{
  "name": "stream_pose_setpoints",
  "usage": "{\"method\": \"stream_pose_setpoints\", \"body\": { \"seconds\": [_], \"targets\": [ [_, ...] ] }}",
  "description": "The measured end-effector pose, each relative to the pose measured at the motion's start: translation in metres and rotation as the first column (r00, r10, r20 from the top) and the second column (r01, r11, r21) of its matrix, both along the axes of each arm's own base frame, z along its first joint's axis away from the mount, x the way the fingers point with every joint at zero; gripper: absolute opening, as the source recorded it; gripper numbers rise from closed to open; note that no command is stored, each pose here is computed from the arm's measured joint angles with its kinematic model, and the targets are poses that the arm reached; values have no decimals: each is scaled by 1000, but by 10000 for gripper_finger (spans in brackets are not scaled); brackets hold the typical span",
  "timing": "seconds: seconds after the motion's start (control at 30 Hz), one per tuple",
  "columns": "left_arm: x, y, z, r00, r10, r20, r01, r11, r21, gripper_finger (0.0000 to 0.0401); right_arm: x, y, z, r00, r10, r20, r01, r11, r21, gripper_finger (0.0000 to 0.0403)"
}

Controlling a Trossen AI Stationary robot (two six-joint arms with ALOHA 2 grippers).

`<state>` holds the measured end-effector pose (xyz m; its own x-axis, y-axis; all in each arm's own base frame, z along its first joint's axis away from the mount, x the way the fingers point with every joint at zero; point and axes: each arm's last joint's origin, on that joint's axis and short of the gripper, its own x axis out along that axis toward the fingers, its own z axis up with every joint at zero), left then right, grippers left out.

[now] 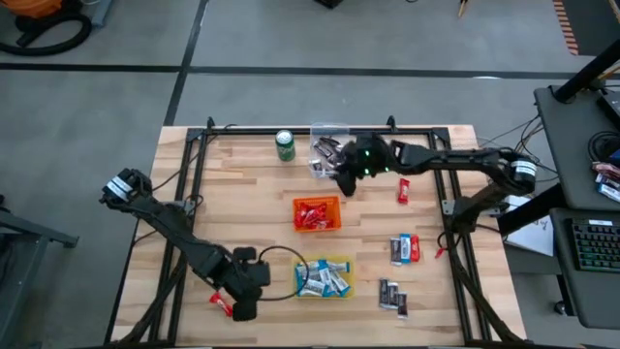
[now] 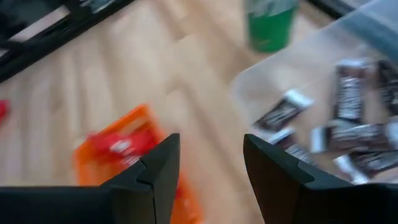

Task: Sort candy
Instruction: Put the red candy into the orange bin

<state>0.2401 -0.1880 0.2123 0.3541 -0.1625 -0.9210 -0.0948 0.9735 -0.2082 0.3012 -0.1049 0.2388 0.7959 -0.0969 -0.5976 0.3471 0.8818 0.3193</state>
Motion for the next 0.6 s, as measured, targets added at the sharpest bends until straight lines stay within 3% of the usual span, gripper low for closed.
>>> {"method": "stream_pose_setpoints", "body": {
  "seconds": [0.2, 0.37, 0.6],
  "targets": [
    [-29, -19, -7, 992, -44, -115, 51, 997, 56, 196, -2, 61, 12, 984, 173, -35, -173, 985, 8, 155],
    [-51, -34, -11, 983, -73, -165, 89, 992, 88, 207, -5, 101, 19, 973, 225, -42, -227, 972, -53, 154],
    [-67, -47, -23, 976, -48, -212, 74, 990, 119, 208, -9, 135, 23, 962, 271, -33, -272, 960, -65, 155]
  ]
}}
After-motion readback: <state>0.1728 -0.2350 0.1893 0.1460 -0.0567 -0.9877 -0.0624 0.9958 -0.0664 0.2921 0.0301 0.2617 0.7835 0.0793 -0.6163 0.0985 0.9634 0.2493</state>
